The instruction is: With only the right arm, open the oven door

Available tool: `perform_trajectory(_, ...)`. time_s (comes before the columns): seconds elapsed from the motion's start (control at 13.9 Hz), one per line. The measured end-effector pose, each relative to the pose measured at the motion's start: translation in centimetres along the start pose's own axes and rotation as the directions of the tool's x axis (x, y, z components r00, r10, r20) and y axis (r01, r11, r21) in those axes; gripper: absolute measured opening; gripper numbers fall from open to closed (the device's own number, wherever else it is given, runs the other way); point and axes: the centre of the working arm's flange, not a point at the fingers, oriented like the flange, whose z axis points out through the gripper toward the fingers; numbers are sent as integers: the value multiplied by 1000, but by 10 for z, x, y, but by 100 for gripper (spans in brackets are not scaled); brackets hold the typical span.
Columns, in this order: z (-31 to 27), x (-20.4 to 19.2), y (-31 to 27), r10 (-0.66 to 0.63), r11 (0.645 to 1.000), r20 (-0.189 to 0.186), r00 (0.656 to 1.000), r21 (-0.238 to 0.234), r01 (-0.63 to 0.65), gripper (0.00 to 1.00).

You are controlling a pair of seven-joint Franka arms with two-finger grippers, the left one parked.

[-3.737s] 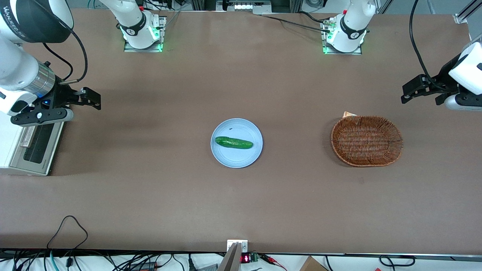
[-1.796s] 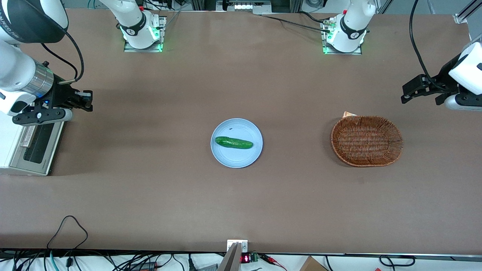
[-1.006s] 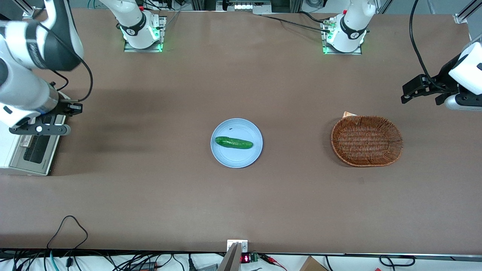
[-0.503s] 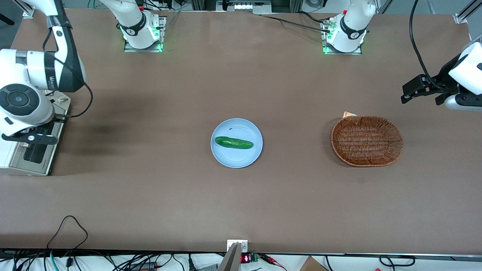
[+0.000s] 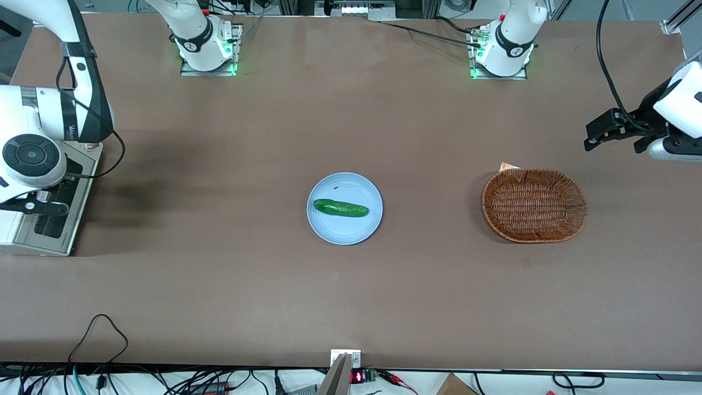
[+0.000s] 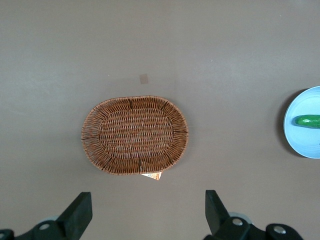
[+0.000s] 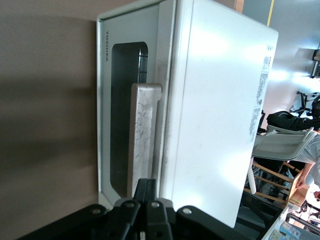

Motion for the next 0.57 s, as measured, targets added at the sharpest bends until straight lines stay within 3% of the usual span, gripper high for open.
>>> perform_trajectory(0.22, 16, 2, 6, -10, 1000, -1, 1000, -29, 10, 1)
perform_trajectory(0.57, 28, 4, 5, -14, 1000, -3, 1000, -26, 14, 1)
